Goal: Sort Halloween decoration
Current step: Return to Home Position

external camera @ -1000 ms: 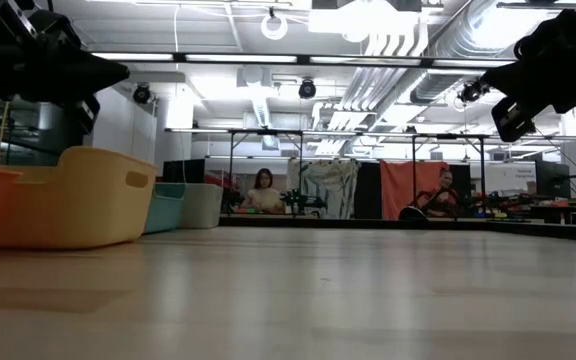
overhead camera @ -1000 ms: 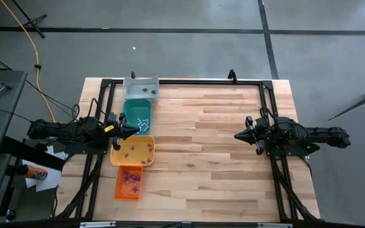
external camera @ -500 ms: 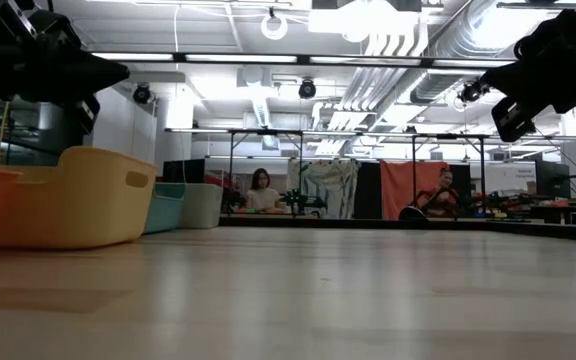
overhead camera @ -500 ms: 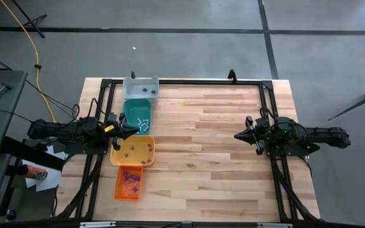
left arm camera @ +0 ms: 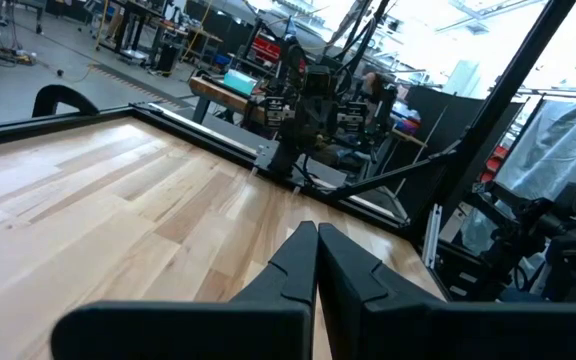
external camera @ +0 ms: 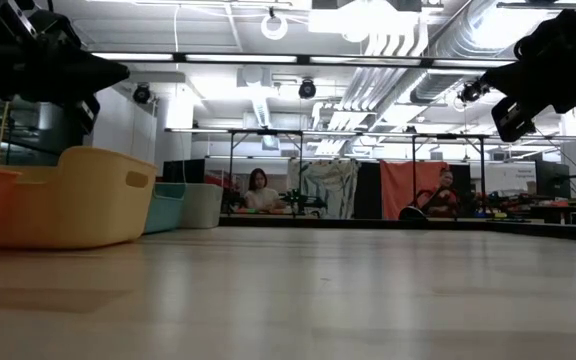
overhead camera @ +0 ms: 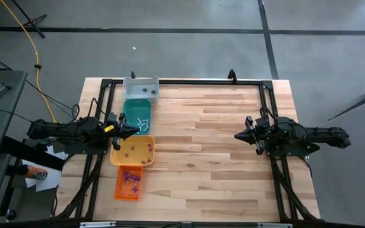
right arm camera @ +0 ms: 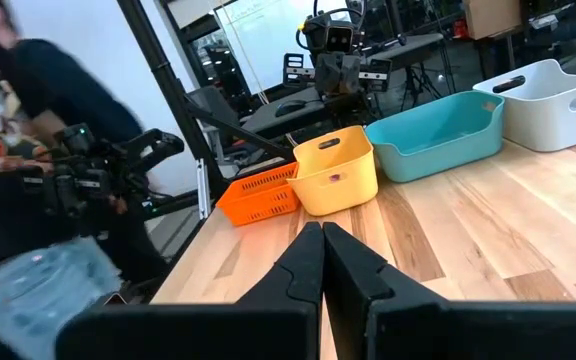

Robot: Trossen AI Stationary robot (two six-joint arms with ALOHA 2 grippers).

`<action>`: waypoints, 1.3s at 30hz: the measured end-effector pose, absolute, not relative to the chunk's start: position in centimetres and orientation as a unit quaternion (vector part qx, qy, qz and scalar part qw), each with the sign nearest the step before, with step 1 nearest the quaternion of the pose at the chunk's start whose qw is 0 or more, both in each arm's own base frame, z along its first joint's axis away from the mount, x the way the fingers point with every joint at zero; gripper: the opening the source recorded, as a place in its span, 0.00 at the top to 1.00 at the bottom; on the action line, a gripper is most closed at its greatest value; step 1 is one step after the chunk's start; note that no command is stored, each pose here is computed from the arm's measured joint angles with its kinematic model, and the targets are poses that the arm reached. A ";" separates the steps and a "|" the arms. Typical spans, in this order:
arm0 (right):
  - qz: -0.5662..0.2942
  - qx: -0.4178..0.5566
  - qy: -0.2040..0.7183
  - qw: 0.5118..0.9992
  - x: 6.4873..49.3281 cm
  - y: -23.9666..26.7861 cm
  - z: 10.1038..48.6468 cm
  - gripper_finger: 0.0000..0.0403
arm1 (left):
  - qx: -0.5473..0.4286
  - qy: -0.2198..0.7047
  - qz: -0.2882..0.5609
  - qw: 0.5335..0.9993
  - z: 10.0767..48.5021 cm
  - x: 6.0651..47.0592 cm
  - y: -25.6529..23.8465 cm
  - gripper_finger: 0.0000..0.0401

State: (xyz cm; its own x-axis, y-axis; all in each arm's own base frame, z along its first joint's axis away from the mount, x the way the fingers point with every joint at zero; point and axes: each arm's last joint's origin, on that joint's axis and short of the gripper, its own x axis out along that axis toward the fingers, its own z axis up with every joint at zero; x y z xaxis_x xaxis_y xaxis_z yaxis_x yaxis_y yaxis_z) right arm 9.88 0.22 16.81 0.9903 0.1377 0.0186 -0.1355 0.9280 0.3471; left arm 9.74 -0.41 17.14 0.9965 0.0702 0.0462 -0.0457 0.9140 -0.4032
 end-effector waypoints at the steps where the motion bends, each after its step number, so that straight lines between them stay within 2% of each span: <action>1: 0.070 0.177 0.003 0.982 9.9 0.2 16.8 1.00 | -0.205 -0.030 0.030 0.978 17.1 9.7 -0.4 1.00; 17: 0.069 0.177 0.003 0.982 9.9 0.2 16.8 1.00 | -0.205 -0.027 0.018 0.978 17.1 9.7 -0.5 1.00; 20: 0.069 0.177 0.003 0.982 9.9 0.2 16.8 1.00 | -0.203 -0.010 -0.074 0.976 17.1 9.7 -1.0 1.00; 23: 0.069 0.177 0.003 0.982 9.9 0.2 16.8 1.00 | -0.189 0.019 -0.292 0.937 17.5 9.2 -2.2 1.00; 27: 0.069 0.177 0.003 0.982 9.9 0.2 16.8 1.00 | -0.135 0.072 -0.592 0.791 17.6 7.6 -3.4 1.00; 30: 0.069 0.177 0.003 0.982 9.9 0.2 16.8 1.00 | -0.100 0.103 -0.721 0.678 17.5 6.6 -3.5 1.00; 32: 0.069 0.177 0.003 0.982 9.9 0.2 16.8 1.00 | -0.096 0.103 -0.729 0.670 17.5 6.5 -3.6 1.00; 39: 0.069 0.177 0.003 0.982 9.9 0.2 16.8 1.00 | -0.129 0.089 -0.640 0.752 17.6 7.3 -3.6 1.00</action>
State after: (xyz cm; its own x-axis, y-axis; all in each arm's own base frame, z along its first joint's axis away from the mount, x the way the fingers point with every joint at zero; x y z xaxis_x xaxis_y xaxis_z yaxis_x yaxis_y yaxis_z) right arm 9.88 0.22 16.80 0.9904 0.1369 0.0183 -0.1347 0.9281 0.3472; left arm 7.27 -3.57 17.56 0.1642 -0.9859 0.0315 0.9403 0.1468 -0.3071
